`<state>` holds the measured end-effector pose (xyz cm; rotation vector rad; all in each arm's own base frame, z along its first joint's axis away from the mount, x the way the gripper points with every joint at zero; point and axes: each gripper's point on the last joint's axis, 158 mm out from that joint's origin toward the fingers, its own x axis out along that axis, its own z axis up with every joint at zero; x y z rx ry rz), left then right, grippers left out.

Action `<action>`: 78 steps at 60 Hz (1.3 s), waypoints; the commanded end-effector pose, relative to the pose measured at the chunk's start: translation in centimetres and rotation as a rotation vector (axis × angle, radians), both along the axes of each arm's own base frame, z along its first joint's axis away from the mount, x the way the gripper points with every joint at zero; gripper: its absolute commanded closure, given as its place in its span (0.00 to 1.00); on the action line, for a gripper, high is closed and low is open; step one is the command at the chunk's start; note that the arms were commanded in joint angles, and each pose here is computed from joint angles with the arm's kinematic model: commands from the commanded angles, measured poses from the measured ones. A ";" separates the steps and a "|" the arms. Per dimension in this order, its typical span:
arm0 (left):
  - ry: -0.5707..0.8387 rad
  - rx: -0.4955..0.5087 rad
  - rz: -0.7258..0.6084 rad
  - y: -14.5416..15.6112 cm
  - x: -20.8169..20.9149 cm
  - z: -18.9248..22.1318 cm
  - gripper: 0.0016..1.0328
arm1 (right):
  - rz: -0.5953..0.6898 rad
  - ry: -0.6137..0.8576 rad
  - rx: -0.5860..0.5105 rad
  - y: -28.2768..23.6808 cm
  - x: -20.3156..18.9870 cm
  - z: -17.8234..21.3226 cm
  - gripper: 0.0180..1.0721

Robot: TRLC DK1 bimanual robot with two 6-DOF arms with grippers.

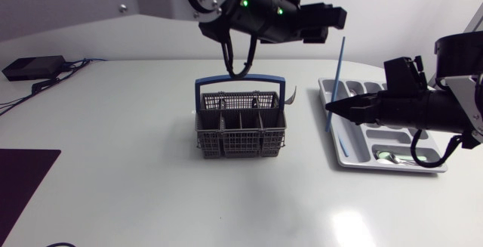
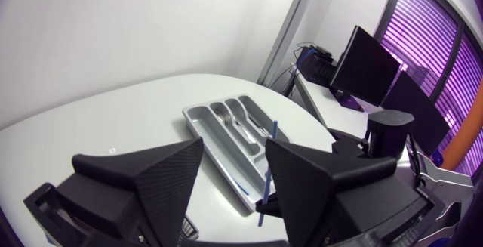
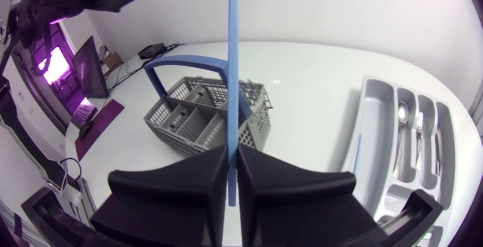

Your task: Unload the cutlery basket into the drawer organizer.

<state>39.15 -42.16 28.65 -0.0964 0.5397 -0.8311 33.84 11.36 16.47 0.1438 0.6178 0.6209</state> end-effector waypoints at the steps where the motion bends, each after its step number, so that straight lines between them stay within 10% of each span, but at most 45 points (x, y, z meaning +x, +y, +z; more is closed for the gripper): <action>1: -0.082 -0.029 0.033 1.6 0.4 4.2 0.39 | -0.020 0.021 -0.035 -1.8 -0.1 -1.6 0.95; 31: -0.004 0.430 -0.009 9.6 -1.7 -6.9 0.40 | -0.281 0.269 -0.271 -13.3 6.2 -12.2 0.94; 57: 0.031 0.607 -0.024 16.4 -5.1 -12.7 0.40 | -0.326 0.398 -0.382 -14.5 7.7 -17.5 0.92; 78: 0.055 0.647 0.043 21.7 -4.6 -15.5 0.40 | -0.354 0.426 -0.398 -14.8 7.7 -18.3 0.53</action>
